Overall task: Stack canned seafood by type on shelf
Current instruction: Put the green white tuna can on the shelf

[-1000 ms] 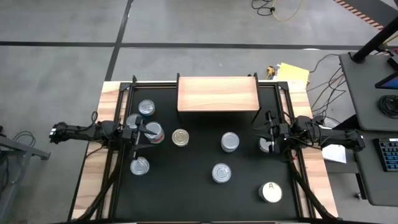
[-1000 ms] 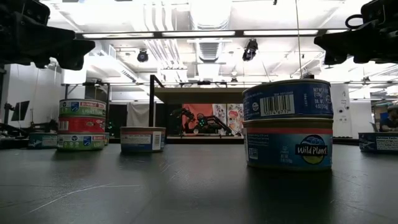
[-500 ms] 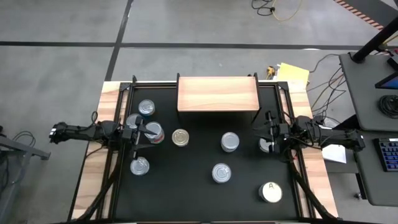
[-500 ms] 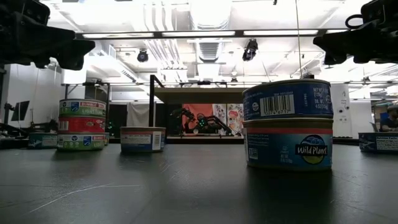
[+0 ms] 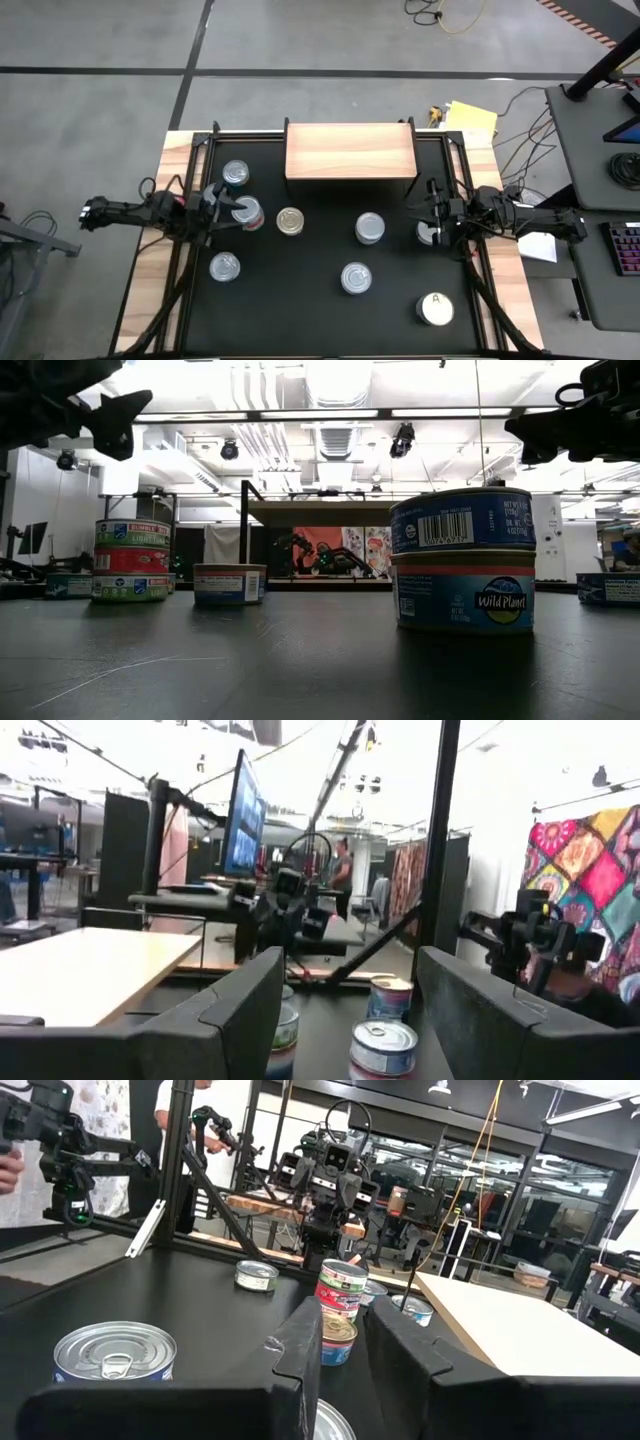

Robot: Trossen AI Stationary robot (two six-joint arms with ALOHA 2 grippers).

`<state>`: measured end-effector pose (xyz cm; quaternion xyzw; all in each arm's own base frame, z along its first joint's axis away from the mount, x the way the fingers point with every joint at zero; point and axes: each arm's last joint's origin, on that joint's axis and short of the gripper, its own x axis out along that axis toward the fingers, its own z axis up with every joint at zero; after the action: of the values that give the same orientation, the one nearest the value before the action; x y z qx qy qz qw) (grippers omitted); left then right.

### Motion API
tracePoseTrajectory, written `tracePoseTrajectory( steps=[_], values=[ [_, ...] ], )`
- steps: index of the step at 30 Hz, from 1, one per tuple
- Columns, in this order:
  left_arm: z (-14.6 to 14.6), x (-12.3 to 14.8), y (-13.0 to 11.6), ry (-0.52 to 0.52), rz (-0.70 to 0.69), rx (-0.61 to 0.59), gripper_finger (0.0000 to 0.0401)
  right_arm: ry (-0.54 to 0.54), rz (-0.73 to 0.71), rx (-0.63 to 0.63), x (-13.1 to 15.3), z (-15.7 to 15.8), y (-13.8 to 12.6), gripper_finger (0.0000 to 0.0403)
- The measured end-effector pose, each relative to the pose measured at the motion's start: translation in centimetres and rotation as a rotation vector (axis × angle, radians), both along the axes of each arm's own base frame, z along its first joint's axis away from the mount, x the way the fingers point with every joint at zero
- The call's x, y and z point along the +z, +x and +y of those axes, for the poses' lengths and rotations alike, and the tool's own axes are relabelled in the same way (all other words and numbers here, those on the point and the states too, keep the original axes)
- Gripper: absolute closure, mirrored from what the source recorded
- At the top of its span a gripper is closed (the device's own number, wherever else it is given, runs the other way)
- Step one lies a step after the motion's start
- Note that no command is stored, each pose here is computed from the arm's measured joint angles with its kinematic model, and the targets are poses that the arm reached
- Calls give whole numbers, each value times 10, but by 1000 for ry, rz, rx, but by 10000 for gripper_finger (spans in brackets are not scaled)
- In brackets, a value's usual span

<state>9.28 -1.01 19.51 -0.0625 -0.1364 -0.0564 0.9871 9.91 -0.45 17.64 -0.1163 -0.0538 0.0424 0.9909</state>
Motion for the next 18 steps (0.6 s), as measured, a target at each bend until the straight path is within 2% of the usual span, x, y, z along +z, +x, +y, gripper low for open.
tracePoseTrajectory(
  steps=[7, 10, 13, 16, 18],
  values=[
    [0, 1, 0, -2, -12, 4, 184, 1, 2, 0, 0, 0, 0, 336],
    [1, 2, 0, 22, -21, 40, 184, 5, 2, 1, 0, 0, 0, 330],
    [1, 2, 0, 18, -21, 40, 184, 89, -17, 8, 2, 0, 0, 323],
    [1, 2, 0, -26, -19, 26, 184, 195, -82, 1, 9, -1, -1, 317],
    [2, 3, -1, -57, -32, 35, 184, 223, -111, 8, 13, -1, -2, 313]
  ],
)
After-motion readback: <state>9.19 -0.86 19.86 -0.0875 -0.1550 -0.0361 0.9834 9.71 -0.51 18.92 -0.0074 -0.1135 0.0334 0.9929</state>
